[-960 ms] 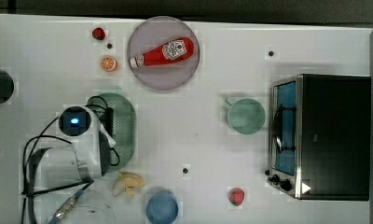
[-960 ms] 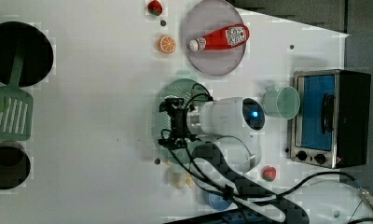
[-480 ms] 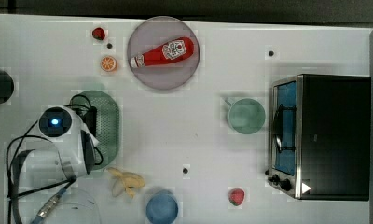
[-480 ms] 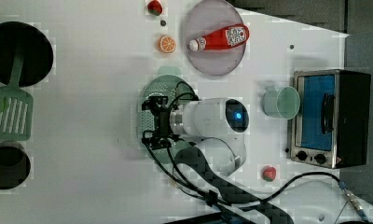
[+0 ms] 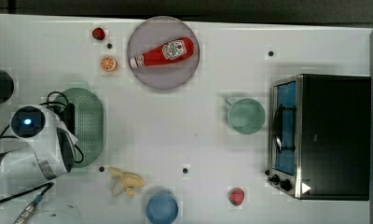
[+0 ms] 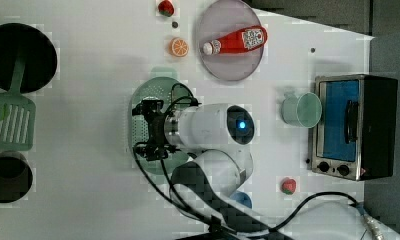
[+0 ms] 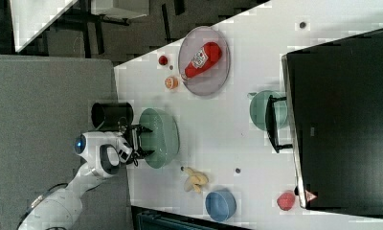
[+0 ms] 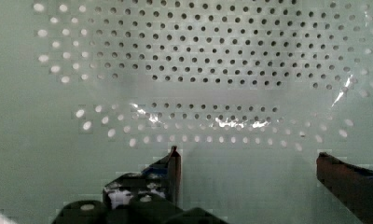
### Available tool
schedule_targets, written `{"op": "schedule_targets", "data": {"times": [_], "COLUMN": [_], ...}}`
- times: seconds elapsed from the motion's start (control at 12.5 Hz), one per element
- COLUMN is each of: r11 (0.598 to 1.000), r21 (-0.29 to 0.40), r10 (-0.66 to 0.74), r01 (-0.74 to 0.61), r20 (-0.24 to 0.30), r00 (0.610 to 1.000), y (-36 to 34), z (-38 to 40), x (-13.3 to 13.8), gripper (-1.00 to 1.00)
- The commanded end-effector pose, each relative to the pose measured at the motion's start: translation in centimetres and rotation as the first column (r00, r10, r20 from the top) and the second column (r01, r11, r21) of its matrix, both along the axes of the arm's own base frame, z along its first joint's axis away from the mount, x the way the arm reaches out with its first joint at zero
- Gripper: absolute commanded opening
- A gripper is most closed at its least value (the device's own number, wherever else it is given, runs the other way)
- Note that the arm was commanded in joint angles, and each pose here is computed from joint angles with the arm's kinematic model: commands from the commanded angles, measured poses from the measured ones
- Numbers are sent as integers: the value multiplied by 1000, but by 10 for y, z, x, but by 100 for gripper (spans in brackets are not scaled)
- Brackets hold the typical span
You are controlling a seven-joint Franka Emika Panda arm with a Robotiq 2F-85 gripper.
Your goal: Drag strainer right to left.
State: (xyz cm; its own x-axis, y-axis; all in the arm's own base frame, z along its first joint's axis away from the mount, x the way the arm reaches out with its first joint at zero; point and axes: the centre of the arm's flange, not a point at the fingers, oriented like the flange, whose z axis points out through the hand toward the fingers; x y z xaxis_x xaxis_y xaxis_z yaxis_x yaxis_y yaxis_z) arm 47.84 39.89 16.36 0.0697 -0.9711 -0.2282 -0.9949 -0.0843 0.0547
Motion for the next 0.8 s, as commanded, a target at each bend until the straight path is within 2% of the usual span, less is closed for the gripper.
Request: {"op": "schedule_targets", "data": {"times": [0.08, 0.24, 0.48, 0.8], "r11": [999, 999, 1000, 969], "r21": [16, 15, 15, -7], "r10": [-50, -41, 23, 247], "r01": [51, 41, -23, -248], "r20": [-31, -29, 16, 101], "r00": [998, 999, 1000, 964], "y": [30, 30, 10, -79], "z": [-8, -4, 41, 170], "x": [-12, -11, 6, 48], "gripper": [100, 100, 100, 100]}}
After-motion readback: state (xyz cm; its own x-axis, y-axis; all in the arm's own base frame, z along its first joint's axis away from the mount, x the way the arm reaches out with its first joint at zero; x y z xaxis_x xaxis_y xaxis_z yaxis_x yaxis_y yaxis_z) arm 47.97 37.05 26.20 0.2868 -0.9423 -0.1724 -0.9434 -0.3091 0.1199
